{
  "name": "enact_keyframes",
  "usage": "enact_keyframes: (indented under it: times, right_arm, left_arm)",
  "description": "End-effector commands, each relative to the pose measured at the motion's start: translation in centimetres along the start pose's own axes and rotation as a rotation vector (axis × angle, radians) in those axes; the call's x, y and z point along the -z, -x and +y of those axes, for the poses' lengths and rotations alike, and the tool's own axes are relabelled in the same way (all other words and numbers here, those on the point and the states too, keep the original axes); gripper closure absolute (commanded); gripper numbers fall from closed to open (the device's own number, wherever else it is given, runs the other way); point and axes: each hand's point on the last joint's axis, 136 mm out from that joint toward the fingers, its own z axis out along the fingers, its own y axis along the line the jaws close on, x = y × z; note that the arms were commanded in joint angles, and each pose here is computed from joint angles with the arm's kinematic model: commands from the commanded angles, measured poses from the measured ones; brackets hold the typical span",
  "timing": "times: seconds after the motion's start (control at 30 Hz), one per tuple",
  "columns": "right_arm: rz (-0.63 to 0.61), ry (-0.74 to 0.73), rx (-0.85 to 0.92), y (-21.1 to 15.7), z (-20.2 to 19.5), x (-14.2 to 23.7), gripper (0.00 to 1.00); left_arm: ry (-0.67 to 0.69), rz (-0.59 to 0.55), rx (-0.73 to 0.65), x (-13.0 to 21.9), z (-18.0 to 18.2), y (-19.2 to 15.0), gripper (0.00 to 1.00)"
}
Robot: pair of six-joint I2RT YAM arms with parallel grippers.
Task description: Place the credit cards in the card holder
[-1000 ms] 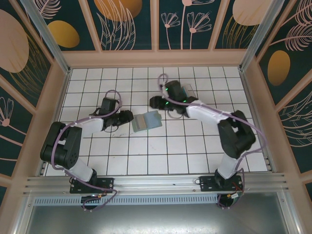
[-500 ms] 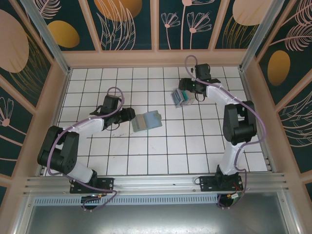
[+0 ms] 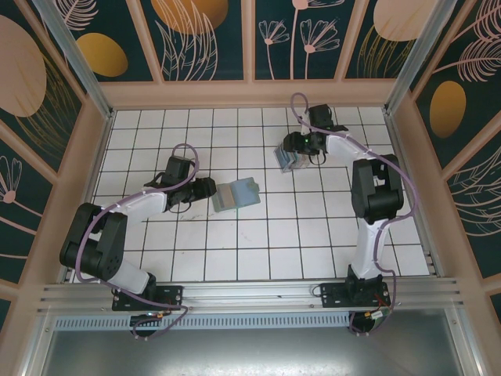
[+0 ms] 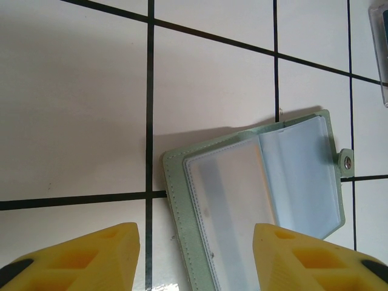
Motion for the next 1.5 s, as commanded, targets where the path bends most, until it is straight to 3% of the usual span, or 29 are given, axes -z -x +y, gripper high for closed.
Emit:
enact_keyframes:
  times: [0.0, 0.2, 0.5, 0.93, 1.2, 1.37, 1.47]
  right_arm:
    - [0.055, 0.05, 0.027, -0.7, 1.4, -0.1, 0.46]
    - [0.07, -0.01, 0.035, -0.9, 0.4, -0.4, 0.44]
    - [0.017, 0.069, 0.068, 0.3, 2.5, 1.3, 0.57]
    - [0.015, 0.027, 0.07, 0.0, 1.8, 1.8, 0.83]
    - [0.002, 0.017, 0.077, 0.3, 1.8, 2.2, 0.93]
    - [0.001, -0.001, 0.077, 0.3, 1.5, 2.3, 0.93]
    - [0.003, -0.002, 0.078, 0.2, 1.5, 2.3, 0.82]
  left_arm:
    - [0.007, 0.003, -0.012, 0.0, 0.4, -0.4, 0.47]
    - [0.011, 0.004, -0.007, 0.0, 0.7, -0.6, 0.47]
    - [0.02, -0.006, -0.005, 0.2, 1.0, -0.8, 0.47]
    - [0.02, 0.007, 0.002, -0.2, 1.0, -0.9, 0.47]
    - [0.026, 0.015, 0.004, -0.4, 1.2, -1.1, 0.48]
    - [0.022, 0.021, 0.006, -0.7, 1.2, -1.2, 0.48]
    - [0.025, 0.026, 0.007, -0.8, 1.3, -1.2, 0.48]
